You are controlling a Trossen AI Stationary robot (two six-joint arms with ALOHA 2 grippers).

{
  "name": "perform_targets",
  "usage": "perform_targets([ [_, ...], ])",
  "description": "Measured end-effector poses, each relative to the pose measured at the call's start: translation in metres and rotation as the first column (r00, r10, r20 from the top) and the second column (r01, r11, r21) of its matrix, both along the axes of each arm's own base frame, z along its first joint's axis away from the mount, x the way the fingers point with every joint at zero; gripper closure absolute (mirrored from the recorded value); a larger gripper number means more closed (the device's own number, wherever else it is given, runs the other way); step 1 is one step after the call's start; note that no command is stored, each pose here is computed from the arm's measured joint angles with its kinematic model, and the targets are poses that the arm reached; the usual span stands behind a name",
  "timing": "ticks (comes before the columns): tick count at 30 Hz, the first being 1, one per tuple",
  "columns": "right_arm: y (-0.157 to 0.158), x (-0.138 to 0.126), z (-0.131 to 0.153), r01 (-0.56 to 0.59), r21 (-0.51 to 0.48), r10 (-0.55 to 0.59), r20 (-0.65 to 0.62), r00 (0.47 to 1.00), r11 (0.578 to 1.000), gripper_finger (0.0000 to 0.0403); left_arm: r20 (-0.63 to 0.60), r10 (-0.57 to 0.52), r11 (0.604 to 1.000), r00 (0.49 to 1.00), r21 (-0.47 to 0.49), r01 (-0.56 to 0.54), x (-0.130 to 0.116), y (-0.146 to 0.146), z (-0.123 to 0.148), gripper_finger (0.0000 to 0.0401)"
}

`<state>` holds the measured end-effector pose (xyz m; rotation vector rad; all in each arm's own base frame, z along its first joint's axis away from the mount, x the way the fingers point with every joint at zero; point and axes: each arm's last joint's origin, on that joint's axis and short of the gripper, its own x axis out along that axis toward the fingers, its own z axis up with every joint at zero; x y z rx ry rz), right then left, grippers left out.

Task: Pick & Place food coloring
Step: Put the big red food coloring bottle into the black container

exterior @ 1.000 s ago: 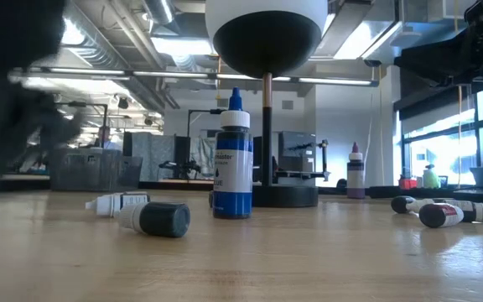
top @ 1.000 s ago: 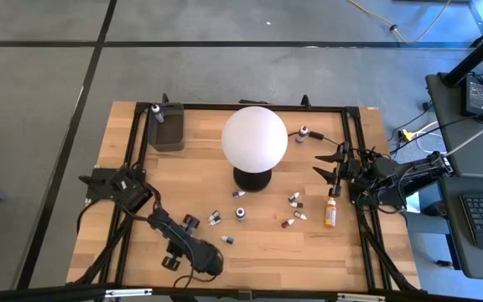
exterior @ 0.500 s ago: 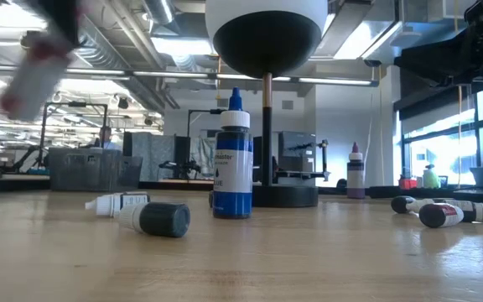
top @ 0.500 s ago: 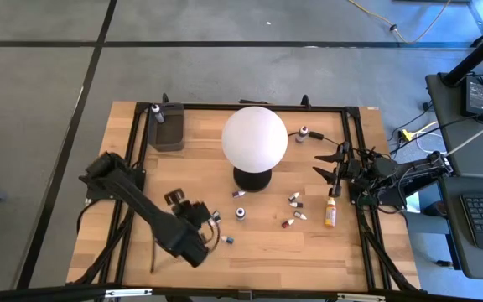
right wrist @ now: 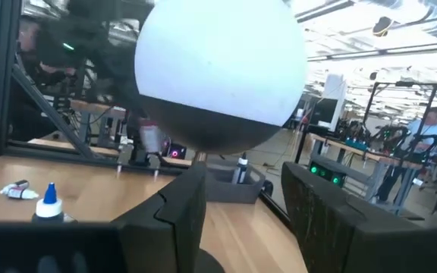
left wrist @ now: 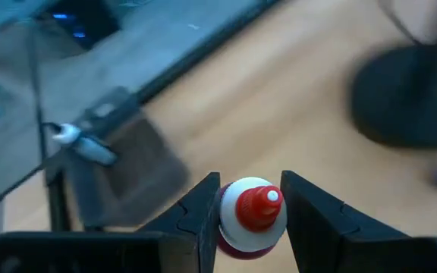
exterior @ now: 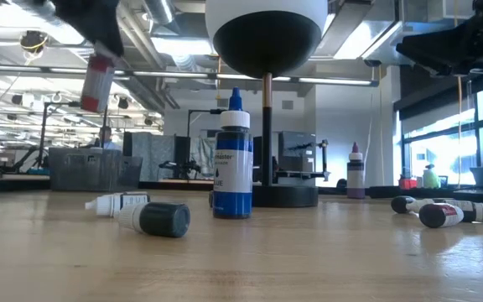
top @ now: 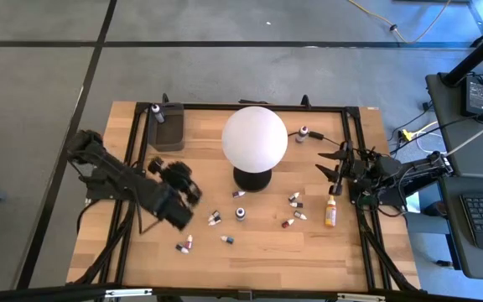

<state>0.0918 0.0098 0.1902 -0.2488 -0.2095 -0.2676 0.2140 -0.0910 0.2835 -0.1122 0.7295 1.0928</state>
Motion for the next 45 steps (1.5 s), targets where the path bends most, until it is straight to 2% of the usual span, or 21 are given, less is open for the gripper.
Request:
perform_targets([
  [5,0.000,0.000,0.000,0.010,-0.043,-0.011,-0.010,1.000,0.999,0.0230,0.075,0.161,0.979,0.984,0.114,-0.169,-0.030,0.057,-0.008,0.0284],
  [7,0.000,0.000,0.000,0.014,-0.058,-0.015,-0.014,1.000,0.998,0.0230,0.132,0.220,0.952,0.966,0.189,-0.243,-0.038,0.077,-0.010,0.0284],
  [10,0.000,0.000,0.000,0.022,-0.093,-0.024,-0.022,0.999,0.995,0.0230,0.270,0.310,0.889,0.911,0.259,-0.379,-0.049,0.103,-0.012,0.0282],
  [12,0.000,0.000,0.000,0.024,-0.099,-0.026,-0.023,0.999,0.995,0.0230,0.332,0.364,0.846,0.870,0.273,-0.458,-0.054,0.117,-0.017,0.0281],
  [15,0.000,0.000,0.000,0.024,-0.100,-0.027,-0.024,0.999,0.995,0.0230,0.356,0.441,0.795,0.824,0.271,-0.542,-0.057,0.135,-0.028,0.0283],
  [19,0.000,0.000,0.000,0.029,-0.125,-0.033,-0.029,0.999,0.992,0.0230,0.357,0.516,0.761,0.778,0.226,-0.608,-0.052,0.158,-0.042,0.0285],
  [25,0.000,0.000,0.000,0.033,-0.143,-0.038,-0.033,0.999,0.989,0.0230,0.377,0.519,0.754,0.767,0.221,-0.619,-0.032,0.191,-0.051,0.0277],
  [29,0.000,0.000,0.000,0.032,-0.142,-0.038,-0.036,0.999,0.989,0.0230,0.390,0.541,0.733,0.745,0.216,-0.645,-0.034,0.208,-0.057,0.0285],
  [34,0.000,0.000,-0.001,0.032,-0.143,-0.038,-0.038,0.999,0.989,0.0230,0.429,0.548,0.757,0.718,0.109,-0.644,-0.045,0.224,-0.082,0.0281],
  [39,0.000,0.000,-0.001,0.032,-0.143,-0.038,-0.038,0.999,0.989,0.0230,0.477,0.518,0.774,0.710,0.092,-0.626,-0.055,0.234,-0.098,0.0281],
  [42,0.000,0.000,-0.001,0.032,-0.144,-0.038,-0.038,0.999,0.989,0.0230,0.472,0.502,0.795,0.725,0.078,-0.601,-0.059,0.239,-0.100,0.0285],
  [45,0.000,0.000,0.000,0.033,-0.145,-0.039,-0.038,0.999,0.989,0.0230,0.460,0.509,0.799,0.727,0.063,-0.598,-0.062,0.243,-0.102,0.0282],
])
